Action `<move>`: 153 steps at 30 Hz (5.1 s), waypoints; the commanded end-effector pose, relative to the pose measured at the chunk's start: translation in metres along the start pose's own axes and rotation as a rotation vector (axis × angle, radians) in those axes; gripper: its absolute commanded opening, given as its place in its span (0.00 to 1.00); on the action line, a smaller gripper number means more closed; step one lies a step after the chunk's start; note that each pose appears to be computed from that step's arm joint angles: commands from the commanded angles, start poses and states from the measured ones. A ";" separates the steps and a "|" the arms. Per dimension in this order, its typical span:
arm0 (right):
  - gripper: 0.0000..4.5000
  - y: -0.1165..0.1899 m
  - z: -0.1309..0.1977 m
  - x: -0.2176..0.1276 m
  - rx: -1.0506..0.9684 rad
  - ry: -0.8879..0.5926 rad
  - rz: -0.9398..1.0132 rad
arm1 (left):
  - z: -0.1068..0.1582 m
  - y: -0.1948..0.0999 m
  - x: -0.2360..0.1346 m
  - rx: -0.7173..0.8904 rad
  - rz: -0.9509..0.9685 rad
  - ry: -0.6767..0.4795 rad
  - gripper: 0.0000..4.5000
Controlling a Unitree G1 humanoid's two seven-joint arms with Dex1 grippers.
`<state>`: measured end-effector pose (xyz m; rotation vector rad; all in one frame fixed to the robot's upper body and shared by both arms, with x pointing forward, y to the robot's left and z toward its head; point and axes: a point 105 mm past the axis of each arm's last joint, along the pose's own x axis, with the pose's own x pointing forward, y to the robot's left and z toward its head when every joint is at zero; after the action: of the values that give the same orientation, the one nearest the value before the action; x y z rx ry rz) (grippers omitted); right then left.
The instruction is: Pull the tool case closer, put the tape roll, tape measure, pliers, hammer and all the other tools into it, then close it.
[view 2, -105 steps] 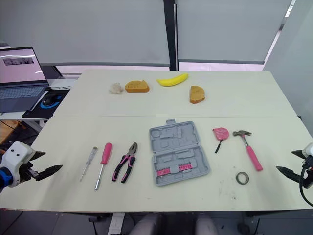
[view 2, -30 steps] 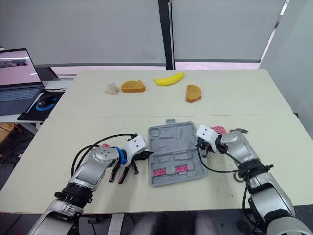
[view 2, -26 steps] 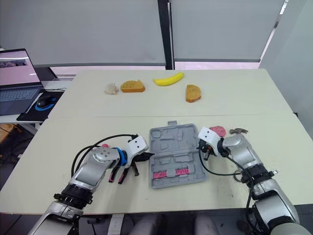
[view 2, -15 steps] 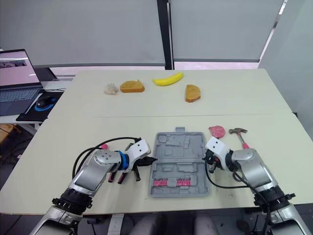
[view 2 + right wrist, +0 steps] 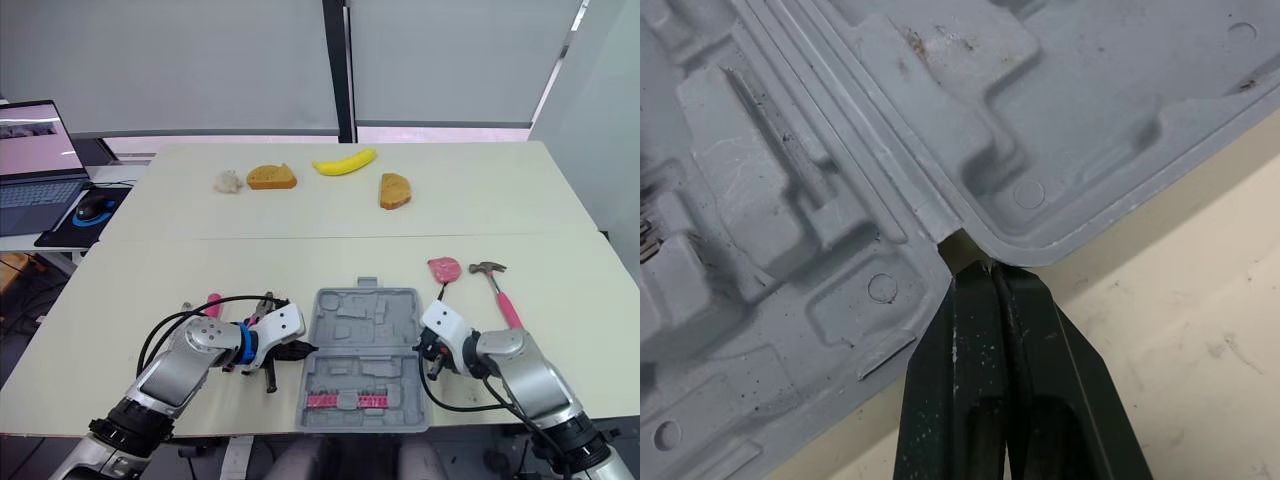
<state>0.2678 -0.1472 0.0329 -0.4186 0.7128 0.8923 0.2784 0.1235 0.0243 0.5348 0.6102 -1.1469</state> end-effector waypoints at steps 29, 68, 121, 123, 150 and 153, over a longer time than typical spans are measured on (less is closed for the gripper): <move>0.00 0.033 -0.012 -0.010 -0.034 0.034 0.108 | -0.006 -0.035 -0.007 0.029 -0.144 0.031 0.00; 0.00 0.018 -0.019 -0.014 0.008 0.053 0.049 | -0.022 -0.022 -0.017 0.025 -0.099 0.090 0.00; 0.99 -0.019 -0.063 -0.187 -0.004 -0.091 -0.356 | -0.089 -0.003 -0.195 -0.270 0.391 -0.227 1.00; 0.99 -0.016 -0.061 -0.180 -0.024 -0.088 -0.339 | -0.068 -0.005 -0.181 -0.198 0.314 -0.257 1.00; 0.64 -0.015 -0.085 -0.084 -0.006 -0.070 -0.321 | 0.074 -0.054 -0.092 0.342 -0.325 -0.524 1.00; 0.64 -0.014 -0.087 -0.082 -0.007 -0.068 -0.317 | 0.079 -0.053 -0.090 0.349 -0.325 -0.532 1.00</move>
<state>0.2078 -0.2548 0.0246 -0.4704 0.5978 0.6094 0.2167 0.1177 0.1327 0.3805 0.0671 -1.6339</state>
